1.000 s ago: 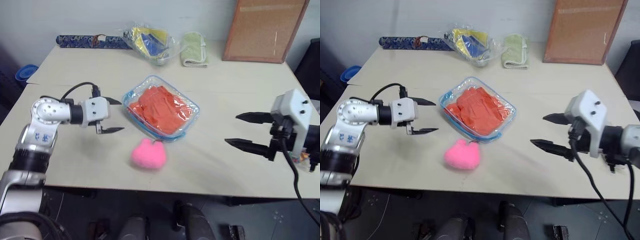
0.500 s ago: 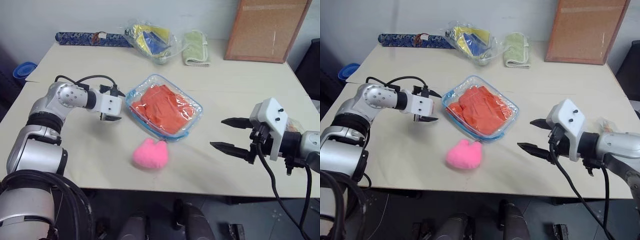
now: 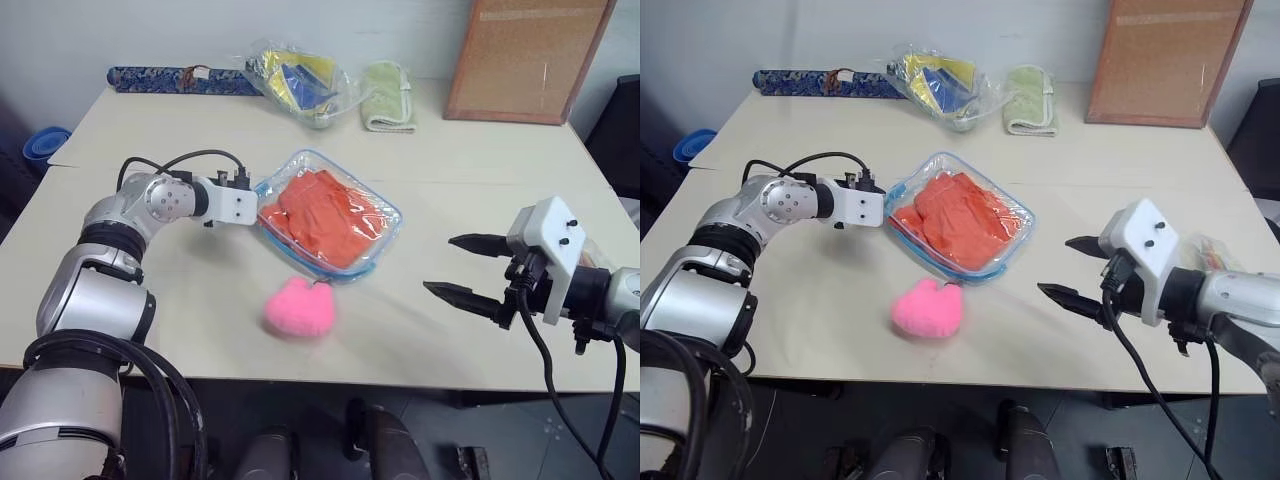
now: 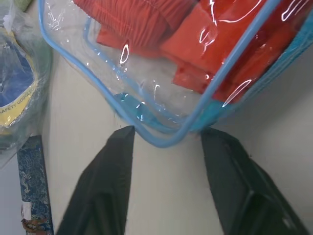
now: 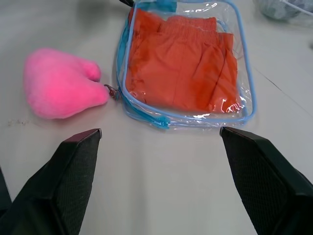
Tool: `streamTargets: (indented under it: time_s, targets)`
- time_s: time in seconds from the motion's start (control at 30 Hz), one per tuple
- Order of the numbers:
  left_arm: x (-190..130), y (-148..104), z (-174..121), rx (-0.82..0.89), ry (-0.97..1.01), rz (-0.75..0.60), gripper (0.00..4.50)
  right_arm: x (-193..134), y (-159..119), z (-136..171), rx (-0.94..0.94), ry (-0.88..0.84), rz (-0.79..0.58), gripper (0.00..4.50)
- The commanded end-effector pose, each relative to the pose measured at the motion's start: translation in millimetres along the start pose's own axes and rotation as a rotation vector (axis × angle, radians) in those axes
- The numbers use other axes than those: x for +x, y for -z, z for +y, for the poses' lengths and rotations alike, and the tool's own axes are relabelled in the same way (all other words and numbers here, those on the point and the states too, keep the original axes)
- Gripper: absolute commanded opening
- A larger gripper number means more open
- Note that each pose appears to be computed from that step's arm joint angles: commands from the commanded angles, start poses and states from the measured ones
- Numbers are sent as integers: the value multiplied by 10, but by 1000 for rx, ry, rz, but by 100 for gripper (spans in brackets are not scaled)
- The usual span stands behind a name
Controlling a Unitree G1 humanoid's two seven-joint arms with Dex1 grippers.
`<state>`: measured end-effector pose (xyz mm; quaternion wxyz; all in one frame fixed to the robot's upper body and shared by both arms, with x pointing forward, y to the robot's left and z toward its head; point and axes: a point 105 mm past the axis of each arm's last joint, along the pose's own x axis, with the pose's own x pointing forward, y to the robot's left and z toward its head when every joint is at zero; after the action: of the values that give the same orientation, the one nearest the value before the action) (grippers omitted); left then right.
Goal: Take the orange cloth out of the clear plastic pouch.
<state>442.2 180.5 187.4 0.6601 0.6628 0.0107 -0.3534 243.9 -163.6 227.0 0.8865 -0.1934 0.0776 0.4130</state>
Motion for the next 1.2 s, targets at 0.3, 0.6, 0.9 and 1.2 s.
streamTargets:
  time_s: [0.3, 0.6, 0.9, 1.2]
  targets:
    - [-44, -96, -349, -265, 114, -168, 1, -36, -48, 38, -29, -10, -20, 405]
    - [-383, -681, -881, -629, 136, -44, 1, 46, 11, 53, -5, -37, -25, 405]
    - [-586, -787, -919, -633, 131, 7, 1, 75, 68, 28, -9, -59, -3, 405]
    - [-661, -746, -981, -708, 106, -1, 253, 106, 145, 39, -1, -55, 7, 405]
